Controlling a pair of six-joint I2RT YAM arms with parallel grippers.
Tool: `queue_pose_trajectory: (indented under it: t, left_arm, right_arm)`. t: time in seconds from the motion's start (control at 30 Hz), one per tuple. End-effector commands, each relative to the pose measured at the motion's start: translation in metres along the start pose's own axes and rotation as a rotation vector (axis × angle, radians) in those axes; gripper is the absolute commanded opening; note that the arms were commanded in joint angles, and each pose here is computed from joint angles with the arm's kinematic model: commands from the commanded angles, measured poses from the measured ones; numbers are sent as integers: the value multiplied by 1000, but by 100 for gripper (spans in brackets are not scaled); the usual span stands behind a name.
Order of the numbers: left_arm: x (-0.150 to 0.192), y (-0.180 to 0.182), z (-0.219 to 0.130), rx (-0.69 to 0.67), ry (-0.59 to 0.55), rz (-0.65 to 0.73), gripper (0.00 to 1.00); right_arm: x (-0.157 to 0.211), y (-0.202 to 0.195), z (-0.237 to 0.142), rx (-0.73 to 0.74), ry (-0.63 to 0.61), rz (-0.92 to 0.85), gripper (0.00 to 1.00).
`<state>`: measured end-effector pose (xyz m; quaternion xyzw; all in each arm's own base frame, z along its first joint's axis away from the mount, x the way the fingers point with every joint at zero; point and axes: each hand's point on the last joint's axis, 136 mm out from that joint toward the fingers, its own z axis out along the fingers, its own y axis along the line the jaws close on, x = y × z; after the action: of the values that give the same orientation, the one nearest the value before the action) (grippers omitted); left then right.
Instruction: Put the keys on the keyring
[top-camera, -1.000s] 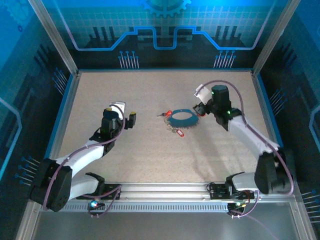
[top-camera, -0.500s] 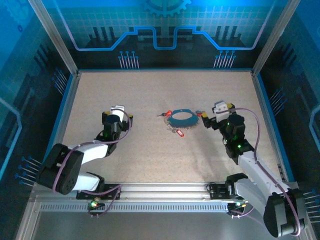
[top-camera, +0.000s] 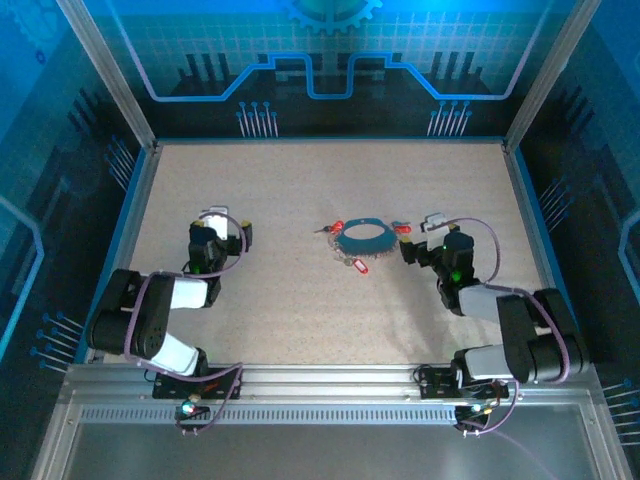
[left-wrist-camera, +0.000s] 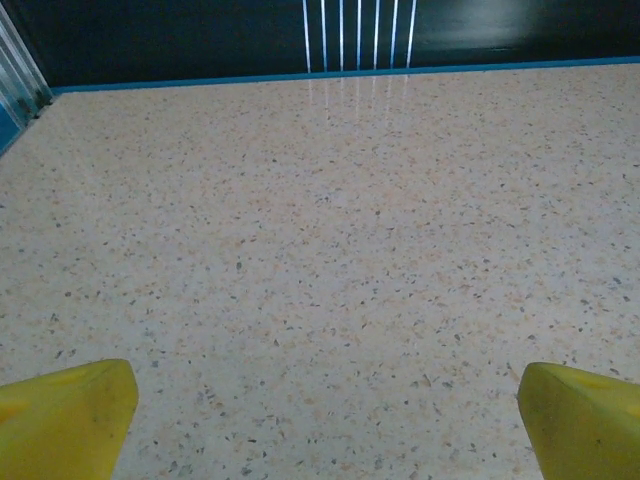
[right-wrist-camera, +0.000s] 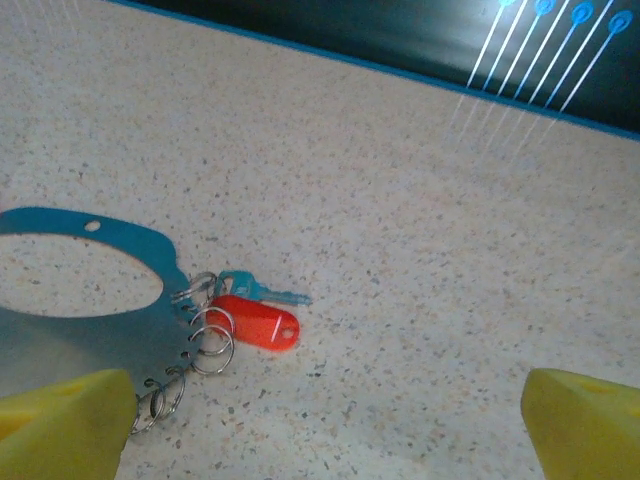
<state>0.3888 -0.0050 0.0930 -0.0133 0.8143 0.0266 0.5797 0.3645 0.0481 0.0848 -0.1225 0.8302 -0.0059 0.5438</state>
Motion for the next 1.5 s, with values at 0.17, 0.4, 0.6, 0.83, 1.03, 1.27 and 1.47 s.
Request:
queue_pose_trajectory:
  t: [0.17,0.4,0.6,0.83,1.03,1.27,1.47]
  left_arm:
    - [-6,-8,1,66,-37,-39,99]
    - [-5,5,7,3,-9,-72,99]
    - [-6,5,7,5,-8,-77,99]
    - [-6,5,7,7,-8,-77,99]
    - [-5,5,7,7,-7,-77,99]
    - [-5,5,7,6,-7,-77,99]
    - [-6,5,7,7,-8,-77,99]
  right_arm:
    - [-19,-17,20,46,-40,65,100]
    - [-17,-20,24,9,-14,100,100]
    - [-17,-21,24,11,-15,102,100]
    - [-18,-21,24,10,-17,102,100]
    - [-18,-21,24,9,-15,102,100]
    - [-17,-21,24,6,-14,104,100]
    - [-17,-21,24,6,-13,104,100]
